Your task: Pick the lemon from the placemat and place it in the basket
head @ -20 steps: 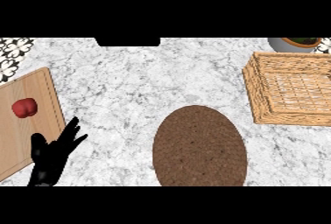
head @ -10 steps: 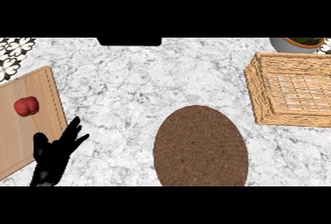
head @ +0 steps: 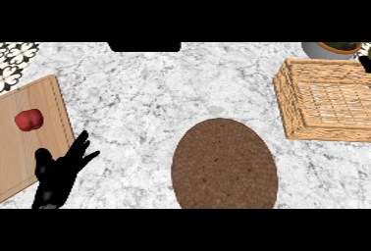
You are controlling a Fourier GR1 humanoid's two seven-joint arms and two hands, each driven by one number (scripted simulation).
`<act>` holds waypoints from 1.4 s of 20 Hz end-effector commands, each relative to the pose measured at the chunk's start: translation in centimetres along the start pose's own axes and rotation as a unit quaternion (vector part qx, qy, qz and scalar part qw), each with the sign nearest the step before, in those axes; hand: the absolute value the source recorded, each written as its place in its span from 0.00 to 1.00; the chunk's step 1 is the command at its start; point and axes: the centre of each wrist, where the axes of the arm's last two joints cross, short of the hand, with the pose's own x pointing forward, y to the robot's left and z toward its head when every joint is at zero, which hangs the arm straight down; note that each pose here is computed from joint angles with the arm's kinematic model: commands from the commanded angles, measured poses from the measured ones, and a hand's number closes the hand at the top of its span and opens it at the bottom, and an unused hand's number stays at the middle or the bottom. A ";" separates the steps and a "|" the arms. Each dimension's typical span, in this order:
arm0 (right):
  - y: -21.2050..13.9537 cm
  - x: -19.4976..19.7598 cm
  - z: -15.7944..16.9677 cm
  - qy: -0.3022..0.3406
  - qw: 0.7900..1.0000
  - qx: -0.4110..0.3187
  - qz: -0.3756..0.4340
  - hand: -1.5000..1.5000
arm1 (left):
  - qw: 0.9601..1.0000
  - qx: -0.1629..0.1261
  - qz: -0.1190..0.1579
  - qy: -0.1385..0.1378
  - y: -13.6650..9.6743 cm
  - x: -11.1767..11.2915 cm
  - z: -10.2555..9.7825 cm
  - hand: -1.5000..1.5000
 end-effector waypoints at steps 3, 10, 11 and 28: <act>-2.1 -4.0 -0.8 0.042 0.990 -0.080 0.111 1.00 | 0.998 -0.011 -0.002 0.063 -0.4 -2.8 0.5 0.50; -5.0 -4.5 -2.0 0.000 0.985 -0.032 0.167 0.00 | 0.998 0.006 -0.012 0.061 -1.5 -1.2 -0.3 0.50; -4.0 -4.4 -1.8 -0.011 0.986 -0.034 0.161 0.00 | 0.998 0.007 -0.003 0.058 1.3 -3.7 -1.1 0.50; -17.2 -7.7 -0.2 0.043 0.987 -0.148 0.045 0.00 | 0.998 0.005 -0.005 0.070 0.9 -2.1 0.7 0.50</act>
